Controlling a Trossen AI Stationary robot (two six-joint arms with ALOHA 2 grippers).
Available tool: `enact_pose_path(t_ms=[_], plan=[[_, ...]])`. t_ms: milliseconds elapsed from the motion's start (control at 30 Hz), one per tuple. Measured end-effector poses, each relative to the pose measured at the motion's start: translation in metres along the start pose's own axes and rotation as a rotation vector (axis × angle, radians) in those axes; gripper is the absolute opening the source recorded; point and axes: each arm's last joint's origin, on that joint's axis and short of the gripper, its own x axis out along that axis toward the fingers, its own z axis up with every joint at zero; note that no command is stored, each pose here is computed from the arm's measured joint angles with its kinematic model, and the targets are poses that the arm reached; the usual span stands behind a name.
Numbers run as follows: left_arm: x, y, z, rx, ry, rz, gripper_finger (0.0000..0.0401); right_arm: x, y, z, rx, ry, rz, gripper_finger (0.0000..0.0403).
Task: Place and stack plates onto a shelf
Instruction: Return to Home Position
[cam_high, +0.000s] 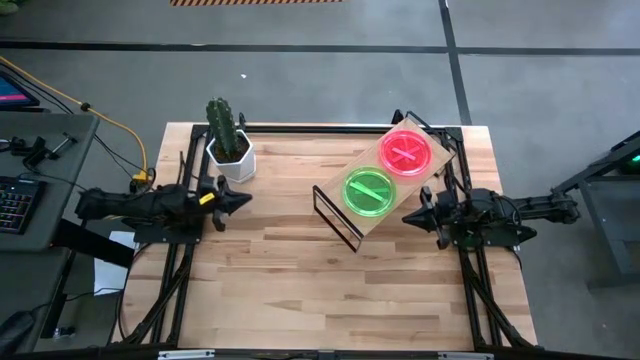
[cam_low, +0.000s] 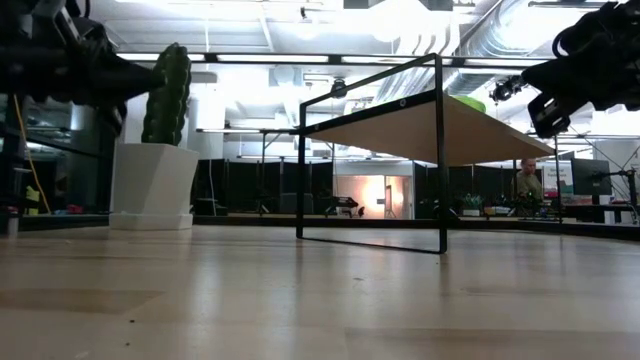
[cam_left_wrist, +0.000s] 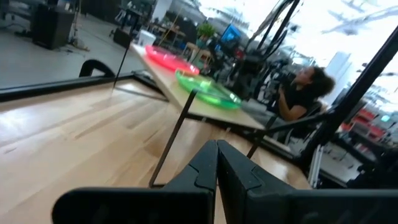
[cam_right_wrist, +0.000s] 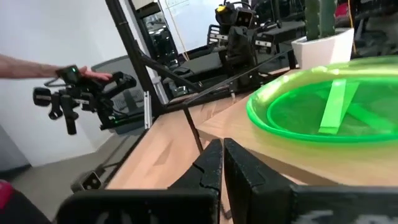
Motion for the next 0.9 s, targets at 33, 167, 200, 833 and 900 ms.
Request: enact_pose_path(t_ms=[33,167,200,833,900], plan=[[-0.0009,-0.0002,0.0011,-0.004,-0.012,-0.005,0.0001,0.0,0.0,0.0001,0.015,0.0,0.0,0.0],[-0.0015,-0.0003,0.0017,-0.005,-0.019,-0.009,0.0001,0.0,0.0,0.0,0.064,0.001,0.0,0.0],[-0.0015,-0.0004,0.0017,-0.005,-0.018,-0.01,0.0001,0.0,0.0,0.0,0.071,0.001,-0.001,0.0],[-0.0013,-0.0007,0.0013,-0.007,-0.017,-0.026,0.0001,0.0,0.0001,0.0002,0.066,-0.004,0.002,0.0],[-0.0012,-0.0007,0.0012,-0.007,-0.016,-0.025,0.0001,0.0001,0.0001,0.0002,0.066,-0.004,0.001,0.0]])
